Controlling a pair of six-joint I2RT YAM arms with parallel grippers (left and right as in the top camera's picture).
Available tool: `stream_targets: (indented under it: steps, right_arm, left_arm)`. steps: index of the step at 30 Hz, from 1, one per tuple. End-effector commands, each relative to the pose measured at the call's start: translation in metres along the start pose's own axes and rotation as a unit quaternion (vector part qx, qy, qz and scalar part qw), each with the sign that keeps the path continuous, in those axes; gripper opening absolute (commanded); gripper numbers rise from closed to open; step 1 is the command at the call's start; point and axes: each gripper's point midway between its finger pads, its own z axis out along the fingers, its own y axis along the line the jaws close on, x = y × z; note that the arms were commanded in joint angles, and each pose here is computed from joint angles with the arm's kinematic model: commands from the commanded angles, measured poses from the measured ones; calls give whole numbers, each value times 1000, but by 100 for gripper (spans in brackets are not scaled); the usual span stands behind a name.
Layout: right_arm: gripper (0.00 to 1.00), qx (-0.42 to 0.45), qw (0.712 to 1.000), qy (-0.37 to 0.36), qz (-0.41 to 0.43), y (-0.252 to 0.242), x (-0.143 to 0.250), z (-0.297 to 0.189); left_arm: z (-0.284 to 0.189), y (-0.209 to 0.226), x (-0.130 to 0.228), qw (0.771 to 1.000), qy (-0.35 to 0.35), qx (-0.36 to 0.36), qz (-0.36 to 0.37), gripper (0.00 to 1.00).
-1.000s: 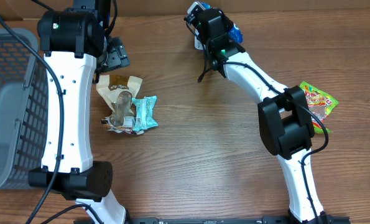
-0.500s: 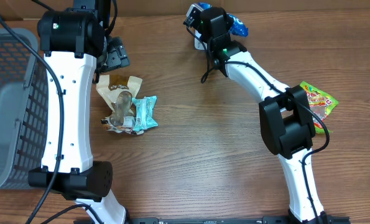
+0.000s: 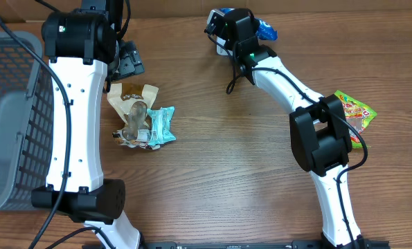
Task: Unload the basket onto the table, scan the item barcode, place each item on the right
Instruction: 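Hold the blue cookie pack up in front of the white scanner, then carry the blue cookie pack right and drop it by the Haribo bag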
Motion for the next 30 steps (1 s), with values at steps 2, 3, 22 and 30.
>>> stream_targets:
  steps: [2, 3, 22, 30]
  right_arm:
    - [4, 6, 1000, -12, 4, -10, -5, -4]
    - [4, 5, 1000, -14, 4, -10, -6, -4]
    - [4, -124, 981, -28, 145, -25, -47, -128]
    - [4, -223, 874, -19, 430, -78, -30, -237]
  left_arm:
    - [3, -1, 0, 1000, 1, -7, -6, 100]
    - [3, -1, 0, 1000, 1, -7, -6, 100]
    - [3, -1, 0, 1000, 1, -6, -6, 100]
    - [3, -1, 0, 1000, 1, -7, -6, 100]
